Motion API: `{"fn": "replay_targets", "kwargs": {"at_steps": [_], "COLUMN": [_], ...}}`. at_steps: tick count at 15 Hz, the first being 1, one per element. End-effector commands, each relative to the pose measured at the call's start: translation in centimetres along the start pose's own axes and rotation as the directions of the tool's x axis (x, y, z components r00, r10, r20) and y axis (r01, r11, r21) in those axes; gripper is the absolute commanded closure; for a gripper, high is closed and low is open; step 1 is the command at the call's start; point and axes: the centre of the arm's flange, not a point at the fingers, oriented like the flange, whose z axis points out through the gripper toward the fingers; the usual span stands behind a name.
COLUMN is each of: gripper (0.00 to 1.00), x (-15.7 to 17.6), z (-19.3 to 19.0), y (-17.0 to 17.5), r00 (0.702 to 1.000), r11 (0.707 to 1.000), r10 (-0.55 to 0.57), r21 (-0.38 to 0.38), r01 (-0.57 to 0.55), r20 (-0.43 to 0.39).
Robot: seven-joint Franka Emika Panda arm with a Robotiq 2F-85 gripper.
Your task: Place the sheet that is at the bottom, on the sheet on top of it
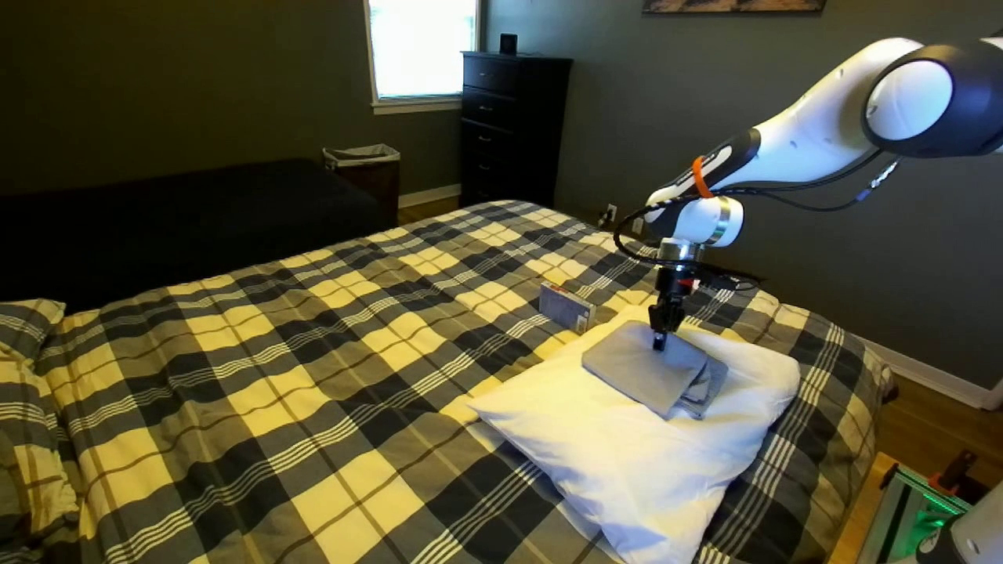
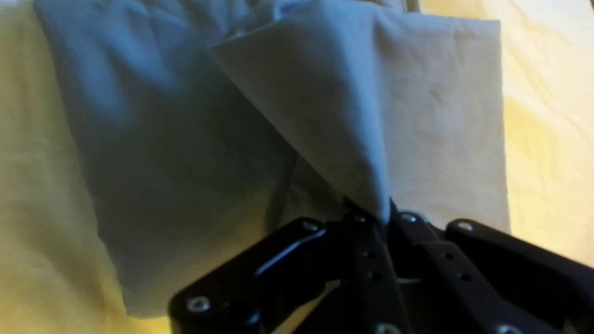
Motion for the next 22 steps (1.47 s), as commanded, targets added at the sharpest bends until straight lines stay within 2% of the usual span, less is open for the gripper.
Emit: {"fn": "replay_targets", "kwargs": {"at_steps": [1,8,14,22], "gripper": [1.0,0.99,0.99,0.99], "x": [-2.4,-4.5,-6.5,-7.6], "z": [-2.0,-4.2,-5.5,-6.0], "y": [-4.1,-10.8,-15.8,-21.0], "r00": [0.998,0.988,0.968,0.906], "r11": [0.999,0.988,0.968,0.905], "r10": [-0.05,-0.151,-0.25,-0.423], "r21": [0.004,-0.004,-0.008,0.042], "r01": [0.05,0.151,0.25,0.423], "r20": [-0.03,-0.028,-0.02,0.0]}}
